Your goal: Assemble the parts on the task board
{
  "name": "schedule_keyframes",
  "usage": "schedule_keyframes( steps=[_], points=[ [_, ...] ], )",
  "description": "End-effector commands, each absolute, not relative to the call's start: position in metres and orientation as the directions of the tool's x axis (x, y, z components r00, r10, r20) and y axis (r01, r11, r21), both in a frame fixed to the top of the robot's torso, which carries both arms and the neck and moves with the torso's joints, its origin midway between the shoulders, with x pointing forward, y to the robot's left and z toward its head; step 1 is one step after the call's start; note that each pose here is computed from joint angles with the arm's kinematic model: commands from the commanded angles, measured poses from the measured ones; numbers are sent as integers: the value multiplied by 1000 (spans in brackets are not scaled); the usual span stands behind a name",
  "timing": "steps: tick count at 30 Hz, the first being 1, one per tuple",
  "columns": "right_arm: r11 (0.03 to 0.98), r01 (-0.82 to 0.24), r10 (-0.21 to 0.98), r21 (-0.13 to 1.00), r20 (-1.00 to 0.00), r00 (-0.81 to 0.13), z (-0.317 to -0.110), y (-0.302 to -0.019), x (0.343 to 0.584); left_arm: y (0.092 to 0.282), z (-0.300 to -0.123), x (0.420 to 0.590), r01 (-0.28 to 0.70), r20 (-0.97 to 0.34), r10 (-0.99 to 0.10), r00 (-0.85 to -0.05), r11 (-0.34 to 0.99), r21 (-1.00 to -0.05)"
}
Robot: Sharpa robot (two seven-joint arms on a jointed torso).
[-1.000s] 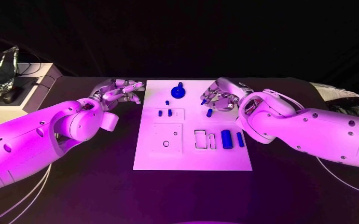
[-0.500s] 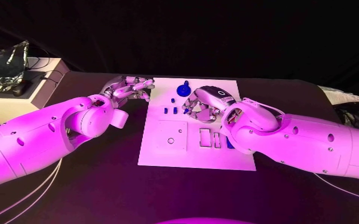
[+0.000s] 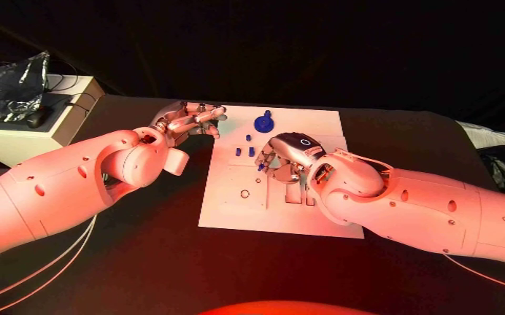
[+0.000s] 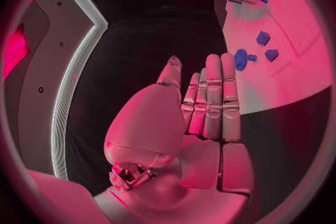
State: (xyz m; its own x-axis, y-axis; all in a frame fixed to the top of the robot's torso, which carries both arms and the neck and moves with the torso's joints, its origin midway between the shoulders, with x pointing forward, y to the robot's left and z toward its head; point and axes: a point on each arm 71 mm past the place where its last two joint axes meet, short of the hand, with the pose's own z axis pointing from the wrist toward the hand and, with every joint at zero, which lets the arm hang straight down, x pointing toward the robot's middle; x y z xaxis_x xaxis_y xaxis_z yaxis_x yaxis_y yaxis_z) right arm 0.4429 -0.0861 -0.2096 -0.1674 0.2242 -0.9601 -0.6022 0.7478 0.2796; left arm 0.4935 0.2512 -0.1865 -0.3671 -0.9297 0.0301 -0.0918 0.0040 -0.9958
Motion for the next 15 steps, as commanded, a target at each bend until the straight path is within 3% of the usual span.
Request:
schedule_keyframes(
  steps=[1,15],
  points=[
    [743,-621,179,248,-969,-173,-213,-83,441,248,-185,493,-86,41,-926,-376,-9,-996],
    [735,-626,169,261,-964,-203,-226,-78,435,249,-186,493,-90,40,-924,-380,-6,-996]
  ],
)
